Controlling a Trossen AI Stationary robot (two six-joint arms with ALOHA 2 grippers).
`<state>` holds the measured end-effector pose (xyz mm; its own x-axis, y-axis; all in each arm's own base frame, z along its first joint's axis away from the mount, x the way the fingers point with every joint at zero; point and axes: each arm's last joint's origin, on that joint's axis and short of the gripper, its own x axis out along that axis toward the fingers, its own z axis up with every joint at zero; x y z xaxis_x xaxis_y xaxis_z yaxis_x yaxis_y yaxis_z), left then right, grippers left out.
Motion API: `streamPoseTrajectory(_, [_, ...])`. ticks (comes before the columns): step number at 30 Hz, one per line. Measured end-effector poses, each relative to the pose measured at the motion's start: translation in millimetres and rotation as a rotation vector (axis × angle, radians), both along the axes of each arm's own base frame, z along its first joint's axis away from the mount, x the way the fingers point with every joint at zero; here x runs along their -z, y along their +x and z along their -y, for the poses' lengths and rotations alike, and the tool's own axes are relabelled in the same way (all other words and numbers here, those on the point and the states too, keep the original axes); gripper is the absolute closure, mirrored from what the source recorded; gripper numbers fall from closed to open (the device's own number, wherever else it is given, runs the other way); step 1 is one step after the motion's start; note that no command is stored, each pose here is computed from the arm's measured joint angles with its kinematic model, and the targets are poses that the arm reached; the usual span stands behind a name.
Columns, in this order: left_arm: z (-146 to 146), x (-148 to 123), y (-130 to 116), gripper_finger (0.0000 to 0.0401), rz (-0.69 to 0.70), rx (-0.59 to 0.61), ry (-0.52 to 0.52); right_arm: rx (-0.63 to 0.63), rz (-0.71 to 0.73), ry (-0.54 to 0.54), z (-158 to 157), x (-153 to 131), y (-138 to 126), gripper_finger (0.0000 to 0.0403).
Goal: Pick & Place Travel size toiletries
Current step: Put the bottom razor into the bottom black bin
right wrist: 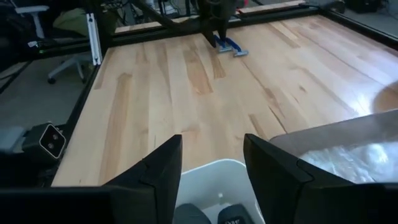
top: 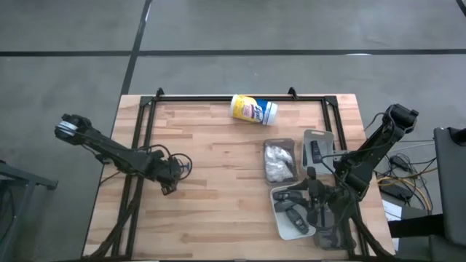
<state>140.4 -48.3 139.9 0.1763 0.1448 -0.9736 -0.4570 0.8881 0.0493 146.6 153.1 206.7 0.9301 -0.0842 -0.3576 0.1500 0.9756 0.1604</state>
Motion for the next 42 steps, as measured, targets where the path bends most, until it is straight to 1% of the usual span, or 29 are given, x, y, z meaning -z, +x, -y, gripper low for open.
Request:
streamPoseTrajectory(4, [0, 1, 0, 0.0245, 0.001, 0.001, -0.001, -0.003, 0.0, -0.006, 0, 0, 0, 0.0235])
streamPoseTrajectory(9, [0, 1, 0, 0.0254, 0.006, 0.002, -0.004, -0.003, 0.0, -0.008, 0, 0, 0, 0.0251])
streamPoseTrajectory(13, [1, 1, 2, 0.0285, 0.013, 0.016, -0.011, -0.003, -0.001, -0.009, 0, 0, 0, 0.0268])
streamPoseTrajectory(19, [2, 0, 3, 0.0351, 0.024, 0.023, -0.021, -0.004, -0.003, -0.011, 0, 0, 0, 0.0293])
streamPoseTrajectory(22, [2, 0, 3, 0.0368, 0.026, 0.023, -0.021, -0.002, -0.002, -0.014, 0, 0, 0, 0.0305])
streamPoseTrajectory(26, [2, 0, 4, 0.0366, 0.035, 0.021, -0.021, 0.005, 0.0, -0.02, 1, 0, 1, 0.0322])
streamPoseTrajectory(29, [3, -1, 6, 0.035, 0.051, 0.019, -0.023, 0.022, 0.001, -0.02, 3, 0, 3, 0.0334])
streamPoseTrajectory(32, [5, -7, 14, 0.0347, 0.12, 0.018, -0.025, 0.048, 0.001, -0.02, 7, 0, 7, 0.0344])
streamPoseTrajectory(35, [7, -9, 19, 0.0355, 0.165, 0.053, -0.025, 0.079, 0.003, -0.016, 12, -1, 12, 0.035])
streamPoseTrajectory(38, [9, -15, 29, 0.0363, 0.269, 0.084, -0.015, 0.115, 0.006, -0.009, 17, -1, 16, 0.0347])
streamPoseTrajectory(42, [12, -20, 38, 0.036, 0.379, 0.128, 0.007, 0.149, 0.006, -0.007, 23, -1, 21, 0.0327])
